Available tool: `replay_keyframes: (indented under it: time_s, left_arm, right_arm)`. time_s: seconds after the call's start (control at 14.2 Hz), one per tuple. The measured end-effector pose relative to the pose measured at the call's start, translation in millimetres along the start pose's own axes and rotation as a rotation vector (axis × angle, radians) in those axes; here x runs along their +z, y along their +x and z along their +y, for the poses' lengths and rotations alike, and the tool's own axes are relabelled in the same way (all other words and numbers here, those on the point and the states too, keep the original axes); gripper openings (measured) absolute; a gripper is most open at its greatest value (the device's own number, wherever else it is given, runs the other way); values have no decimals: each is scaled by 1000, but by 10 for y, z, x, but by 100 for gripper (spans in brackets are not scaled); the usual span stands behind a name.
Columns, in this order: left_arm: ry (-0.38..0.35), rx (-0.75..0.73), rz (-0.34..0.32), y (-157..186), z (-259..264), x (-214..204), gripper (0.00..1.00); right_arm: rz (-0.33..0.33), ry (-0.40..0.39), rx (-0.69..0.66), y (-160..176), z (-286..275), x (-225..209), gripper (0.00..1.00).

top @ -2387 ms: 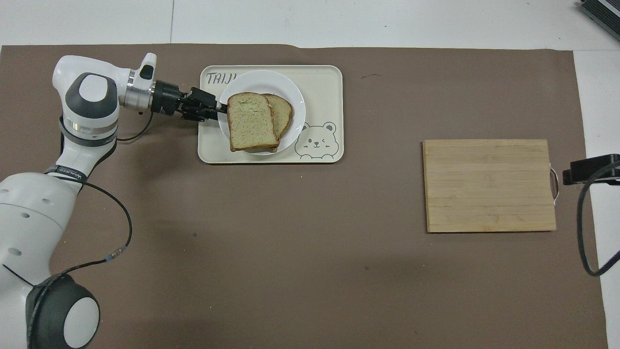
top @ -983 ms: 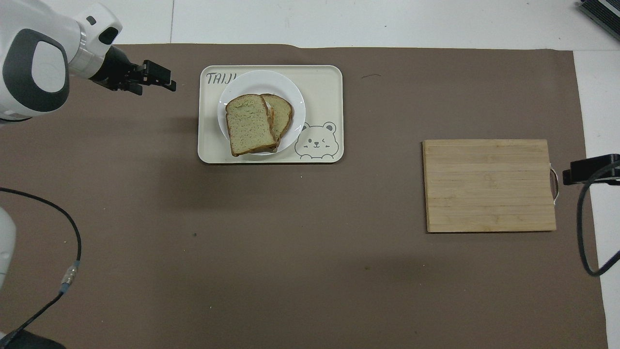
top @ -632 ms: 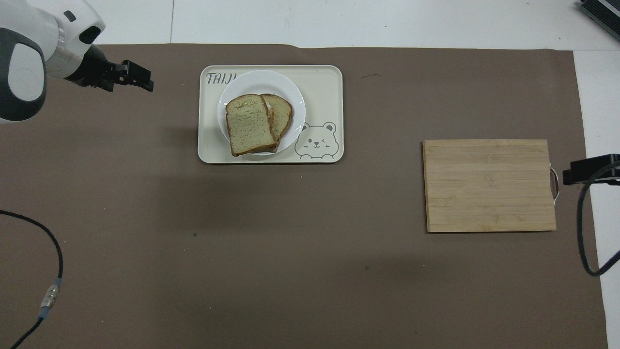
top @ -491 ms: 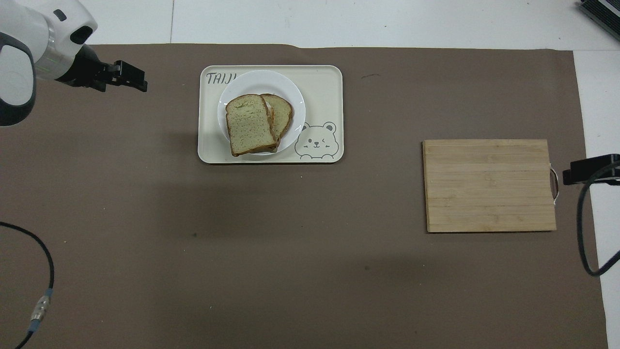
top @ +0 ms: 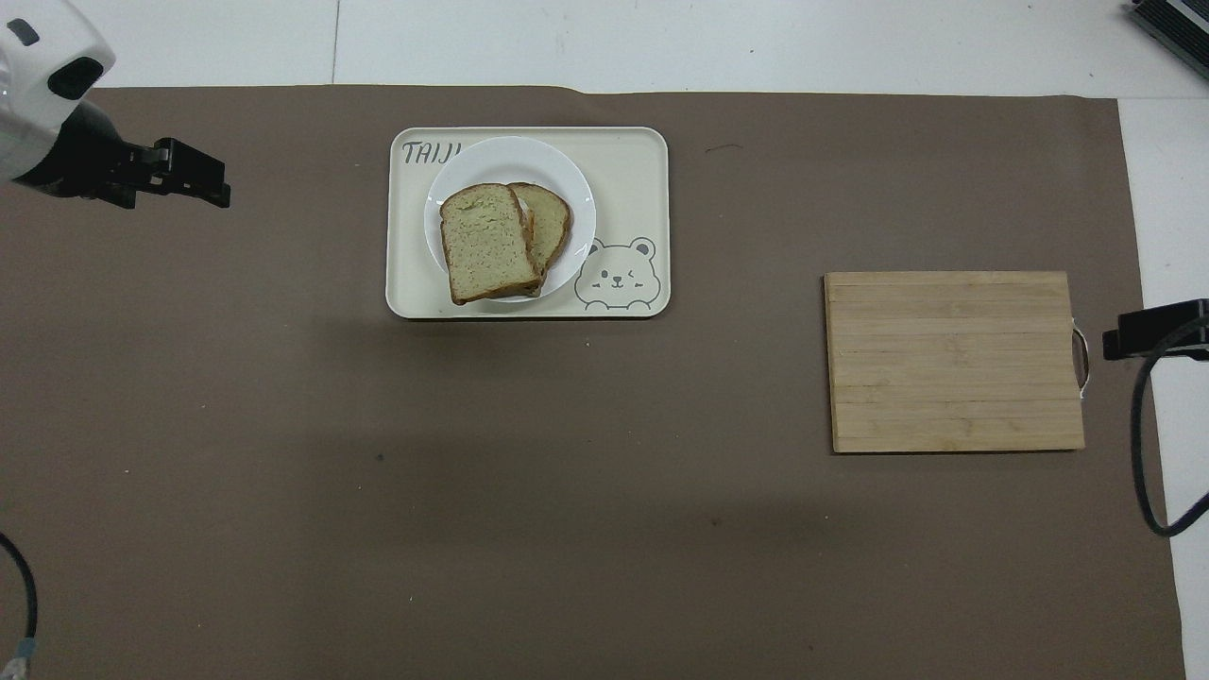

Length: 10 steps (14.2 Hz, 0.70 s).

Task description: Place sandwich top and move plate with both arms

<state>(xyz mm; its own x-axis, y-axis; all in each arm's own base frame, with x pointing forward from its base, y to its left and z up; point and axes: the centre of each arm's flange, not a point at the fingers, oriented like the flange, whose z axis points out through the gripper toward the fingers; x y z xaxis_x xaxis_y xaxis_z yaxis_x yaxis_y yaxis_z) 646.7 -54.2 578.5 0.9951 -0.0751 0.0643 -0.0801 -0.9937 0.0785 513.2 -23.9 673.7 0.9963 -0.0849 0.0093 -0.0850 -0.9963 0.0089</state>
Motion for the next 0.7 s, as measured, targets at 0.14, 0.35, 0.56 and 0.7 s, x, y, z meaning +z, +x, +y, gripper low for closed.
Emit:
replay_keyframes:
  time_s: [0.14,0.35,0.56,0.7]
  left_arm:
    - [8,-7,-11,-213,19,-93,100]
    - [18,-11,-27,-524,40,-175,100]
    - [25,-13,-47,-807,56,-261,100]
    - [30,-14,-79,-1002,67,-364,100]
  right_arm:
    - [0,0,-1,0,-7,0,100]
    - [-21,-1,-6,-24,-30,19,100]
    - [-23,-2,-6,-26,-32,21,100]
    - [-24,-2,-8,-28,-43,21,100]
